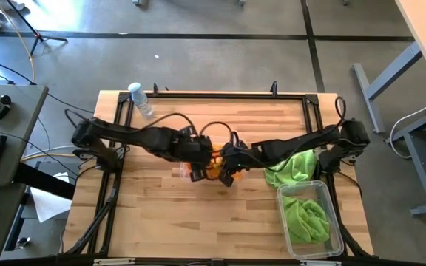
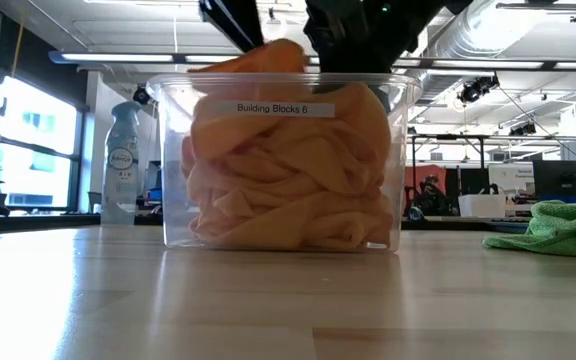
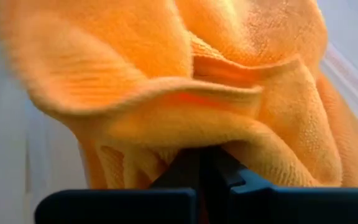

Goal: Sort microfiber towel by color & place in baskets
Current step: Put the orange towel into the bottom transparent bin, then put the green towel into the bottom transparent bin

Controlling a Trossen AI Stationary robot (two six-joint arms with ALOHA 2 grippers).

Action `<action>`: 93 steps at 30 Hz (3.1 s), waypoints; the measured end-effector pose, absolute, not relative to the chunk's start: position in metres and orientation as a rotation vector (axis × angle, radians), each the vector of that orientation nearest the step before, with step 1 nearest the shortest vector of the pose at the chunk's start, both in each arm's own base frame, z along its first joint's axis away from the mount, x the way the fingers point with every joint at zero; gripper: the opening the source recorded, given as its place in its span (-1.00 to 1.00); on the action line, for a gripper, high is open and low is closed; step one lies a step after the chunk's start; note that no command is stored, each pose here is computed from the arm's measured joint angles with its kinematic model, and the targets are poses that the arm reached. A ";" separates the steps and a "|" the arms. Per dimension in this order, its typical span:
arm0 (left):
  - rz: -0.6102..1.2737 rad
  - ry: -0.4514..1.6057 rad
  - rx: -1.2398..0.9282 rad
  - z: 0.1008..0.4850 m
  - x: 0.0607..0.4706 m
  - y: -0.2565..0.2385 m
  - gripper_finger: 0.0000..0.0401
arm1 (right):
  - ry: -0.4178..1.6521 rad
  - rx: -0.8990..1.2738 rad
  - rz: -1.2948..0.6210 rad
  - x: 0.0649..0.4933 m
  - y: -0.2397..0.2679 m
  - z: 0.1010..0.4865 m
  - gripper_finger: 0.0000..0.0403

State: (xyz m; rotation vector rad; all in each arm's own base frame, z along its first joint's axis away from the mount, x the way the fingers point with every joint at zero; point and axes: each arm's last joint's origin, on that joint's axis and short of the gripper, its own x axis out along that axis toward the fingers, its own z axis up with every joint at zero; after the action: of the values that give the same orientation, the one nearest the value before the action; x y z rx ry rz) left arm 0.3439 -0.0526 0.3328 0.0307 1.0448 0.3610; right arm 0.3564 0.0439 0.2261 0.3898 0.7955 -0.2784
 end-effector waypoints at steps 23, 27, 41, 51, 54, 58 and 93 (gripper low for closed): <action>0.344 0.556 -0.222 0.339 0.191 -0.025 -0.06 | 0.636 0.563 -0.274 0.308 0.032 0.301 -1.00; 0.343 0.555 -0.186 0.334 0.183 -0.023 -0.06 | 0.638 0.597 -0.365 0.281 0.027 0.317 -1.00; 0.398 0.616 -0.143 0.307 0.176 -0.016 -0.06 | 1.012 0.850 -0.789 0.205 0.018 0.311 -1.00; 0.285 0.627 -0.053 0.311 0.171 -0.011 -0.06 | 1.203 0.969 -1.023 0.184 0.019 0.288 -0.93; 0.290 0.593 -0.053 0.317 0.163 -0.008 -0.06 | 1.235 1.009 -1.006 0.186 0.020 0.263 -0.80; 0.291 0.554 -0.058 0.324 0.146 -0.005 -0.06 | 1.285 1.055 -1.063 0.179 0.021 0.232 -0.55; 0.316 0.347 -0.222 0.295 0.084 0.002 -0.06 | 1.159 0.981 -1.053 0.185 0.018 0.227 -0.88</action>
State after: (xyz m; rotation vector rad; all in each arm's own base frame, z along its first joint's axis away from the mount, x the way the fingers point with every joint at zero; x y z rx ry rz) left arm 0.0842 0.0017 0.2950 -0.2215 0.3468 0.3164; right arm 0.1850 0.0181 0.2265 0.9812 1.1588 -1.0534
